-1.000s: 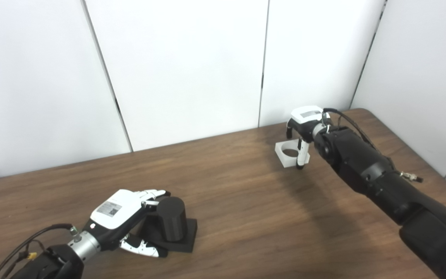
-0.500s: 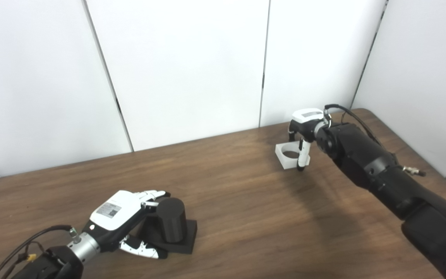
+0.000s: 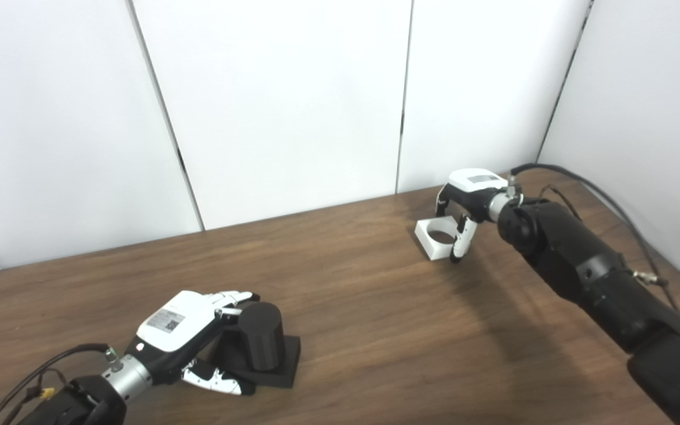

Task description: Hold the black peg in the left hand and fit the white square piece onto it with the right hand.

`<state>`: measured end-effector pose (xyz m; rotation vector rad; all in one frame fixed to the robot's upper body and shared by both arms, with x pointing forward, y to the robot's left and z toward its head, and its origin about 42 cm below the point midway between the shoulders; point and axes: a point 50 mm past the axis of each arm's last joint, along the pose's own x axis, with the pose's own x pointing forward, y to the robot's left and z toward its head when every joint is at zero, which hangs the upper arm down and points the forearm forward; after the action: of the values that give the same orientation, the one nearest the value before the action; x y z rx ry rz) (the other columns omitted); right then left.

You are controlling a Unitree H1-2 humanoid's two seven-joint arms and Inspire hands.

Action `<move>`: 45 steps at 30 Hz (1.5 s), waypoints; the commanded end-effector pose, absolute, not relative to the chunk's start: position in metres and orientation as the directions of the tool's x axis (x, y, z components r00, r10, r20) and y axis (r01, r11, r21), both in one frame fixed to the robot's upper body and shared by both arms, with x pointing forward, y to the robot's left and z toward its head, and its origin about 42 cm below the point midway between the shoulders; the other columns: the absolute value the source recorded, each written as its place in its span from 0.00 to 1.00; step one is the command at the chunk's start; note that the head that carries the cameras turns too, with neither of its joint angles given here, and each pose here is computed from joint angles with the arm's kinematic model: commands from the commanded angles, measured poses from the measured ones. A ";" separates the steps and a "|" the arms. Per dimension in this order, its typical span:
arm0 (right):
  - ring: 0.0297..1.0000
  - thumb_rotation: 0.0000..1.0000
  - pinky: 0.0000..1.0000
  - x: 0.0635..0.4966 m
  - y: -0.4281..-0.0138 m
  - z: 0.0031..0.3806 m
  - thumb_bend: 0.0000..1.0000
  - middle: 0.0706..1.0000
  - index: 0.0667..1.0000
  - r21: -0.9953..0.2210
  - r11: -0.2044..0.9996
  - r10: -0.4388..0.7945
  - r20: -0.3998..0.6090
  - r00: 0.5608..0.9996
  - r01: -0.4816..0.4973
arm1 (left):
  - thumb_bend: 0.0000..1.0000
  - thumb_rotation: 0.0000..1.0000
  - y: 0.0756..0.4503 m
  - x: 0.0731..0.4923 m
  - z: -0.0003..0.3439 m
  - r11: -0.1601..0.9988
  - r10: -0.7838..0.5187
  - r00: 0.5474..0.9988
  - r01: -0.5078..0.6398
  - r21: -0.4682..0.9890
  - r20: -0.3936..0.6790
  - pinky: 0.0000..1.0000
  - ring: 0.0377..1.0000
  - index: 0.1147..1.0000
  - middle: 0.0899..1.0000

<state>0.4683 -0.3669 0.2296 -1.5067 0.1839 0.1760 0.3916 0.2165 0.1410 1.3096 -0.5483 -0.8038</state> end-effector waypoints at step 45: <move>0.89 0.13 0.76 0.414 -0.263 0.363 0.52 0.78 0.44 -0.985 0.126 0.595 0.173 0.785 0.121 | 0.52 0.08 0.204 0.379 0.109 -0.161 -0.725 0.603 0.319 0.934 -0.331 0.84 0.94 0.43 0.95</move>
<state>0.4180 -0.2669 0.3343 -1.4293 -0.5144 0.4046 0.3954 0.1997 0.1455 1.3299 -0.5101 -0.8036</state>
